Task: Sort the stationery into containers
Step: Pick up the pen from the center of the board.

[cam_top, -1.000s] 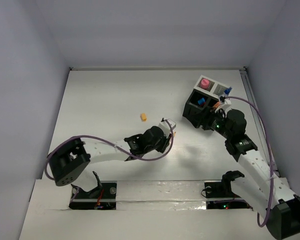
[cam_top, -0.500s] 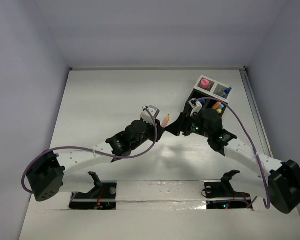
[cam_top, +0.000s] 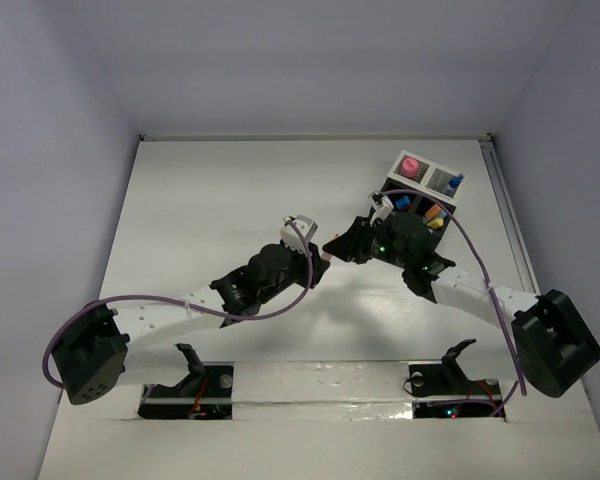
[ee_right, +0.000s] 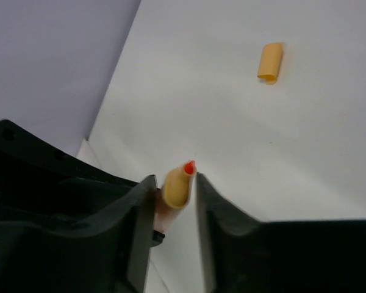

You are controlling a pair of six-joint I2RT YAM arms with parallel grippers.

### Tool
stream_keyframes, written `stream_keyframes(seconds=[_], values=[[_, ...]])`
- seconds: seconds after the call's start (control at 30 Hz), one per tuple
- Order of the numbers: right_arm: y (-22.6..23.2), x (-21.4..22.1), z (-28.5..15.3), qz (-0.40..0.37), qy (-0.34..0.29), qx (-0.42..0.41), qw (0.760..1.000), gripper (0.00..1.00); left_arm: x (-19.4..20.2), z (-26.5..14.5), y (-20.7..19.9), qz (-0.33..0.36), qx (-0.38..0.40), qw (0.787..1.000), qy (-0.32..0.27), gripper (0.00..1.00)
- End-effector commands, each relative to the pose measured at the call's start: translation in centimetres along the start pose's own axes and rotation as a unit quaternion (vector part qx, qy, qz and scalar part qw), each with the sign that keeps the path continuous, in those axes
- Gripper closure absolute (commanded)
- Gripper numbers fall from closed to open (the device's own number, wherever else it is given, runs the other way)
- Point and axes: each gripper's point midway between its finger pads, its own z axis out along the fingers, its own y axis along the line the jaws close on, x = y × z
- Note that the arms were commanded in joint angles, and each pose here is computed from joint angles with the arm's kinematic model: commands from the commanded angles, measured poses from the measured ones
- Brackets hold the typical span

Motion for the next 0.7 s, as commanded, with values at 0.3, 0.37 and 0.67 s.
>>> stream_keyframes(seconds=[0.3, 0.37, 0.67], values=[[3.8, -4.3, 0.1, -0.033, -0.069, -0.047, 0.996, 1.00, -3.1, -1.6, -1.7, -0.035, 0.052, 0.997, -0.051, 0.58], [4.4, -4.5, 0.4, -0.039, -0.068, -0.062, 0.995, 1.00, -3.6, -2.1, -1.5, -0.055, 0.064, 0.995, -0.055, 0.54], [9.4, -5.3, -0.1, -0.050, -0.028, -0.216, 0.975, 1.00, -4.5, -5.0, -1.2, -0.133, 0.157, 0.976, -0.071, 0.46]])
